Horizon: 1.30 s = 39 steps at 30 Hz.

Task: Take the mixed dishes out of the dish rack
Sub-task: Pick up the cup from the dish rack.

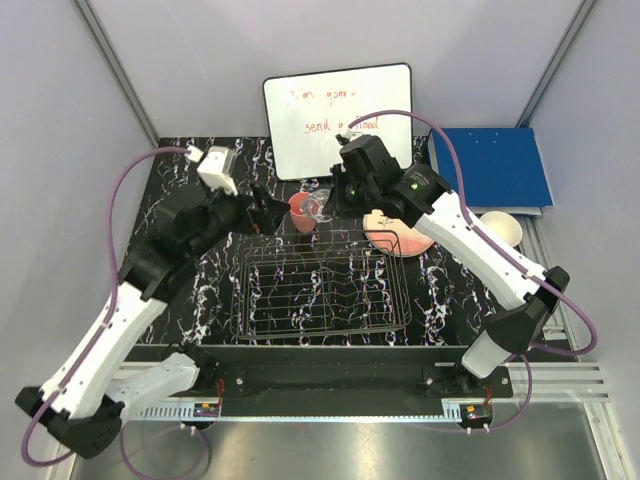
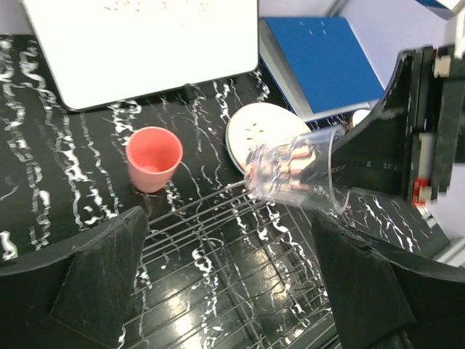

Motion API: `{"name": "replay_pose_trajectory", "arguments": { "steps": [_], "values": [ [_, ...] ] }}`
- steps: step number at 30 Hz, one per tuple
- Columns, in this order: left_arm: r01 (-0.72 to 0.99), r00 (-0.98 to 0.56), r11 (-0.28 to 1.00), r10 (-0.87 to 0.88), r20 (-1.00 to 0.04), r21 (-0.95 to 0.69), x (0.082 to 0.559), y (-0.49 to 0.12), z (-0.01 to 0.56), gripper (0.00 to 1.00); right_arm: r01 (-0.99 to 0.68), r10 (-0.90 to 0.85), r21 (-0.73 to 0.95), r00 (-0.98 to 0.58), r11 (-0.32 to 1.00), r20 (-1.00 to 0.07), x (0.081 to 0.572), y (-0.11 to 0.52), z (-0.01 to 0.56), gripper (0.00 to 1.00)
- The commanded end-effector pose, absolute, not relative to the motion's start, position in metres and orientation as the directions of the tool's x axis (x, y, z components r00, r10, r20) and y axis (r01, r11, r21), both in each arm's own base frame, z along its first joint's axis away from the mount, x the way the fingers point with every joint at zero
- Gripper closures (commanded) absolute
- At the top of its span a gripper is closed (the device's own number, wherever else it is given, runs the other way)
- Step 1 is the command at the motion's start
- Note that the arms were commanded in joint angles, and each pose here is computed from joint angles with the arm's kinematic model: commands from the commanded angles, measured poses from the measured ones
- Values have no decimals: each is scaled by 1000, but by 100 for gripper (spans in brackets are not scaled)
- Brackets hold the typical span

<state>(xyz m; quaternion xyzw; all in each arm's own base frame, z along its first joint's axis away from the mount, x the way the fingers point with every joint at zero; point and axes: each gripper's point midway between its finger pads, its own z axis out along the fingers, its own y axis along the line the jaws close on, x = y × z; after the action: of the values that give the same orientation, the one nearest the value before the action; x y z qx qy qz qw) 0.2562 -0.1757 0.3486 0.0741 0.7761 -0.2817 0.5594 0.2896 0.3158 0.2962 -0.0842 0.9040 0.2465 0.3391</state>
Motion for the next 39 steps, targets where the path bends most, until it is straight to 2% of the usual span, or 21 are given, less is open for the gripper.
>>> {"name": "replay_pose_trajectory", "arguments": {
  "steps": [1, 8, 11, 13, 16, 21, 24, 25, 26, 27, 28, 32, 33, 35, 36, 38, 39],
  "values": [
    [514, -363, 770, -204, -909, -378, 263, -206, 374, 1, -330, 46, 436, -752, 838, -657, 294, 329, 304, 100],
    [523, -348, 792, -138, -927, -314, 269, -237, 388, 5, -318, 45, 407, -739, 856, -672, 302, 328, 298, 100],
    [514, -383, 804, -97, -919, -298, 275, -250, 374, 6, -321, 38, 399, -737, 859, -675, 304, 328, 297, 100],
    [493, -400, 821, -81, -913, -289, 280, -253, 364, 13, -319, 38, 394, -734, 862, -678, 304, 328, 296, 100],
    [430, -421, 862, -72, -904, -269, 289, -246, 355, 29, -312, 38, 375, -723, 873, -690, 306, 322, 296, 100],
    [396, -444, 887, -41, -895, -237, 294, -242, 344, 34, -312, 34, 357, -709, 880, -704, 307, 318, 297, 100],
    [378, -469, 900, -18, -883, -219, 298, -243, 333, 48, -315, 38, 360, -705, 878, -708, 307, 317, 299, 100],
    [373, -474, 903, -14, -881, -214, 300, -244, 330, 55, -315, 40, 362, -703, 877, -710, 306, 317, 300, 100],
    [367, -483, 908, -1, -876, -203, 302, -244, 324, 84, -318, 43, 365, -700, 875, -713, 306, 316, 302, 100],
    [357, -489, 914, 6, -872, -193, 304, -243, 321, 95, -323, 42, 365, -697, 873, -716, 306, 317, 302, 100],
    [355, -492, 915, 11, -871, -189, 305, -244, 319, 100, -328, 42, 370, -697, 869, -716, 305, 317, 302, 100],
    [350, -494, 920, 23, -869, -175, 311, -248, 316, 100, -322, 50, 362, -683, 875, -728, 303, 310, 304, 98],
    [345, -496, 923, 25, -868, -171, 314, -248, 315, 100, -322, 47, 357, -681, 877, -731, 304, 309, 303, 87],
    [346, -485, 924, 26, -874, -164, 317, -249, 320, 100, -321, 50, 348, -668, 881, -742, 303, 304, 307, 75],
    [345, -478, 924, 22, -878, -164, 320, -251, 324, 100, -317, 56, 344, -658, 884, -751, 303, 302, 310, 55],
    [343, -473, 926, 27, -880, -156, 323, -250, 328, 100, -314, 64, 338, -642, 887, -764, 302, 296, 317, 37],
    [341, -466, 927, 21, -884, -157, 326, -252, 333, 100, -298, 70, 324, -631, 898, -773, 304, 290, 319, 21]
  ]
}}
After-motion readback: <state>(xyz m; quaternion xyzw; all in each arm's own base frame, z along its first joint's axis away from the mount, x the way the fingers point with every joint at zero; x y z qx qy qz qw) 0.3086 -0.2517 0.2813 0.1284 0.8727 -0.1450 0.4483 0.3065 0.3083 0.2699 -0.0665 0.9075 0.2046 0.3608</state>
